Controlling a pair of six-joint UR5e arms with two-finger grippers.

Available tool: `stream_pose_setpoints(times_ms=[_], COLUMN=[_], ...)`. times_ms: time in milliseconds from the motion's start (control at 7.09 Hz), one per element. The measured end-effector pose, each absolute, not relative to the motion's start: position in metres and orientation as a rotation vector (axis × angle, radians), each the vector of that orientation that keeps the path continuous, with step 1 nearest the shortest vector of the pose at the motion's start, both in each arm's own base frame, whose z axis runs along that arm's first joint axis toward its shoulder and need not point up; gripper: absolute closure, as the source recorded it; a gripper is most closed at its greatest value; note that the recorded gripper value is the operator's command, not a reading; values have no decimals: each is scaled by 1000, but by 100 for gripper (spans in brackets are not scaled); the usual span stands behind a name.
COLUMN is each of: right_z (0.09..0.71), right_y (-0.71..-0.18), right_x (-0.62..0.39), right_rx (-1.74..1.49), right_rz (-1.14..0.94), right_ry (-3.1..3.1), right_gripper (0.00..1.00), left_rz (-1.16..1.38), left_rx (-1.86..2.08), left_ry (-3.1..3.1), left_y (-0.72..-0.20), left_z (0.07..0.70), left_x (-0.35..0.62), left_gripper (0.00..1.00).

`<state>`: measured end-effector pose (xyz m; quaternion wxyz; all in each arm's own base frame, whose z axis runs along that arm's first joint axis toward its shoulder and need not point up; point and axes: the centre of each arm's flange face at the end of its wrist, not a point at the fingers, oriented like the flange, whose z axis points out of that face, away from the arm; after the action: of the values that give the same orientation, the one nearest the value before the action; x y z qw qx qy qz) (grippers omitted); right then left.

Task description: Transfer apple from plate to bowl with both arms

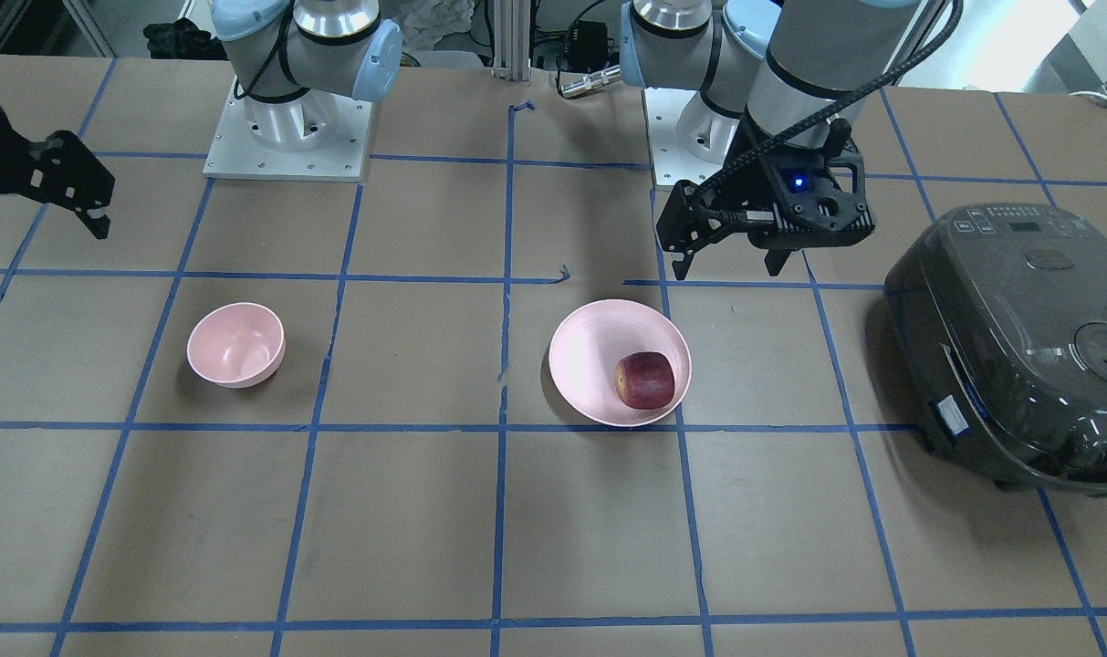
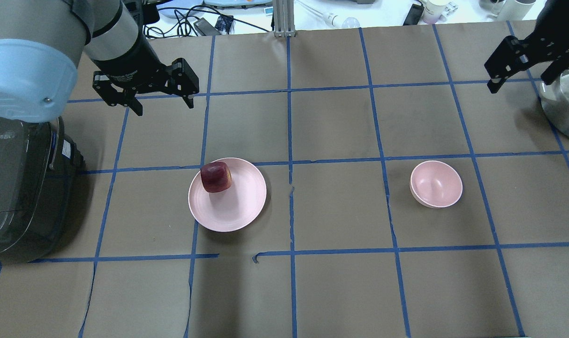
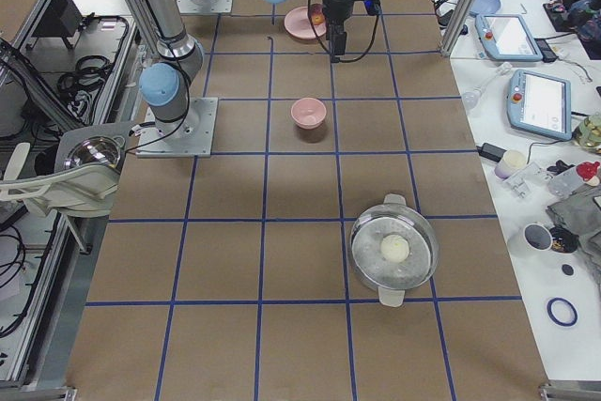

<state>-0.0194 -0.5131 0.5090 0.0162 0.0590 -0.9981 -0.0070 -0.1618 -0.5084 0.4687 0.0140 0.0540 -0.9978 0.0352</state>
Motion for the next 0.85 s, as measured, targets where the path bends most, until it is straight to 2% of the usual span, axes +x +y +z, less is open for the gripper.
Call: stream_pose_setpoints(times_ms=[282,423,846], right_z=[502,480,306], right_y=[-513,-514,-529], right_x=[-30,-33,-39], right_rx=[178,164,134], right_rz=[-50,-108,-244], right_ry=[-3109,-3126,-3151], right_gripper=[0,0,0], left_rz=[44,15,-47], left_rx=[203,226,305], left_ry=[-3111,-3110,-3031], left_y=[-532,-540,-544], left_z=[411,366,260], left_x=[-163,-164,-174], left_gripper=[0,0,0])
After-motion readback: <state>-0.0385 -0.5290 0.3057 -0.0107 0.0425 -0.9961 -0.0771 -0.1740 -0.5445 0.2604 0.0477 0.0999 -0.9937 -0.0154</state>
